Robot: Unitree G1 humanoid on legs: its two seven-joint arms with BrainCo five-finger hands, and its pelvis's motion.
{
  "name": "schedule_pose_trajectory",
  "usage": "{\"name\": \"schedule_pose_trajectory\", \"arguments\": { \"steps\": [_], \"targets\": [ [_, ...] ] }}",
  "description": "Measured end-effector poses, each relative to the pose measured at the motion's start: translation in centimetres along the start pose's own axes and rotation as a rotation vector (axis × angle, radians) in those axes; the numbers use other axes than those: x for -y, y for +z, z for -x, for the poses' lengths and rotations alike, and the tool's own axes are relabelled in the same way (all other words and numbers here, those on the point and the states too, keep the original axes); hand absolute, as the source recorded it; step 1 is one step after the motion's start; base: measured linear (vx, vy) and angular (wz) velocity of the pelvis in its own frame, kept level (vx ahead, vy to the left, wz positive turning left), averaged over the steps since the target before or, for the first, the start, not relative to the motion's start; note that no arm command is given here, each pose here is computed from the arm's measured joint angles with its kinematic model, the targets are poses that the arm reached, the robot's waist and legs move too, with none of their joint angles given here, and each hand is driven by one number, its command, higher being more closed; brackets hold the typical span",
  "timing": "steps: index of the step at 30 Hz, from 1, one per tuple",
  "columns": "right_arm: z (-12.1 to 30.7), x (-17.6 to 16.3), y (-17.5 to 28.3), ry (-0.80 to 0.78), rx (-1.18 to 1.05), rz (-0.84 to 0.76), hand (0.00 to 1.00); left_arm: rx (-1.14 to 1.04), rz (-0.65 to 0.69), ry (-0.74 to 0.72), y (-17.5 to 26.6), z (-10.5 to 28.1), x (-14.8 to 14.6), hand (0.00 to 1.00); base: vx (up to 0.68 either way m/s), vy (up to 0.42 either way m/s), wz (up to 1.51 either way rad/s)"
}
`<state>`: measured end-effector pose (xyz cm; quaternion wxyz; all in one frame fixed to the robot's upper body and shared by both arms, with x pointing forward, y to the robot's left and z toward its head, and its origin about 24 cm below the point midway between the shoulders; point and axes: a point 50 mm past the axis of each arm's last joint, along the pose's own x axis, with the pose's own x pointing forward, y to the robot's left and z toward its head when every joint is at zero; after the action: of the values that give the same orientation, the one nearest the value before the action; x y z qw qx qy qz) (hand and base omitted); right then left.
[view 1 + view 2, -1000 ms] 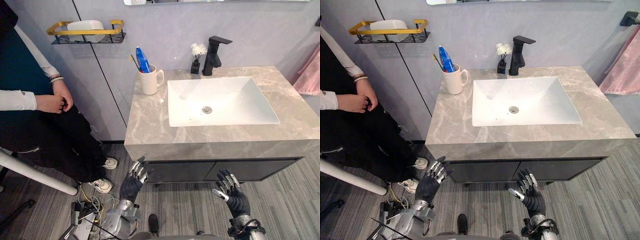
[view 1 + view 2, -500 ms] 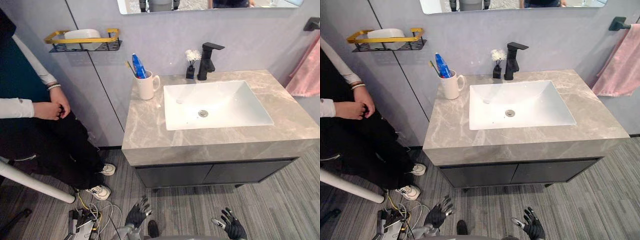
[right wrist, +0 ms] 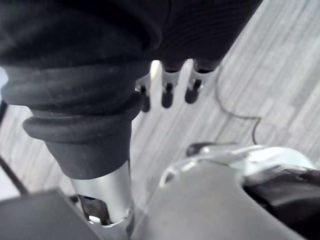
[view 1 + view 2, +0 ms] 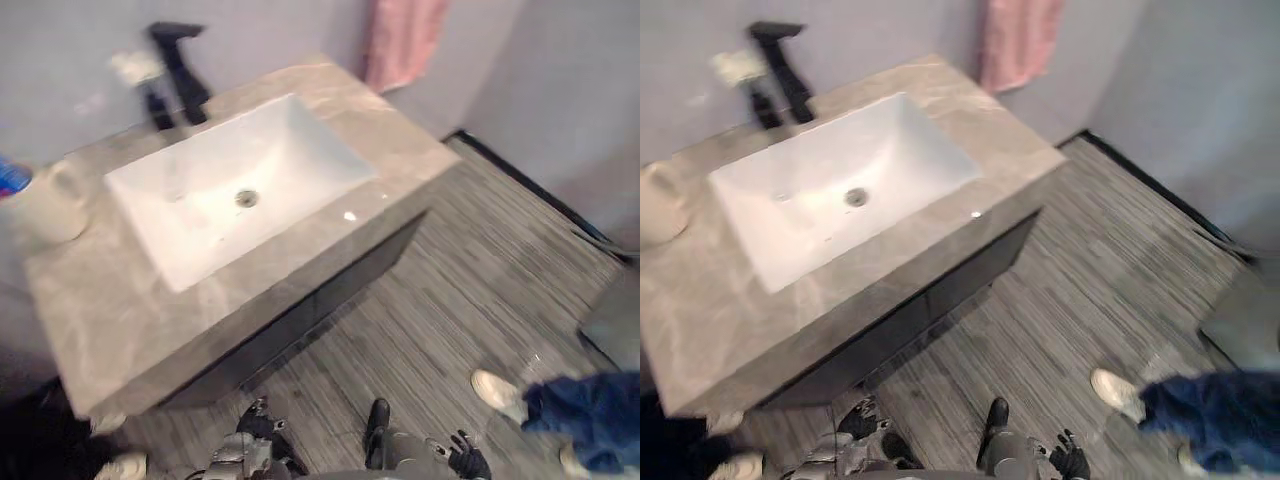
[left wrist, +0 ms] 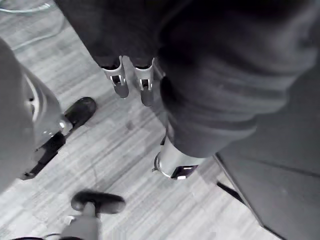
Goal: Organize washtable
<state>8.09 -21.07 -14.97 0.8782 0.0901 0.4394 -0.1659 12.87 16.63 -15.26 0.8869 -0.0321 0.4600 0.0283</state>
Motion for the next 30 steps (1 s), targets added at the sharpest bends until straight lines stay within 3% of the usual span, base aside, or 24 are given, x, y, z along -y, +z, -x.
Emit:
{"name": "schedule_pose_trajectory", "arguments": {
  "steps": [5, 12, 18, 24, 30],
  "targets": [
    [-0.9, -2.3, 1.7, 0.116, 0.026, 0.183, 0.00, 0.007, 0.070, 0.006, 0.2, 0.0, 0.0, 0.00, 0.06, -0.175, -0.99],
    [-0.6, -2.2, 0.9, 0.111, 0.016, 0.173, 0.00, -0.012, 0.135, 0.040, -0.8, 0.4, -0.7, 0.00, -0.03, -0.085, -0.35],
    [0.3, -0.2, -1.3, 0.014, -0.048, 0.046, 0.00, -0.010, 0.231, 0.091, -1.2, 0.6, -1.7, 0.00, -0.10, 0.031, -0.42],
    [-0.2, 0.5, -0.6, -0.007, -0.045, 0.077, 0.00, 0.051, 0.424, 0.172, -1.5, 1.4, -2.8, 0.00, -0.11, 0.102, -1.75],
    [-0.2, 0.6, -0.9, 0.011, -0.071, 0.130, 0.00, 0.060, 0.440, 0.210, -1.9, 1.7, -3.5, 0.00, -0.09, 0.214, -1.85]
  ]
}}
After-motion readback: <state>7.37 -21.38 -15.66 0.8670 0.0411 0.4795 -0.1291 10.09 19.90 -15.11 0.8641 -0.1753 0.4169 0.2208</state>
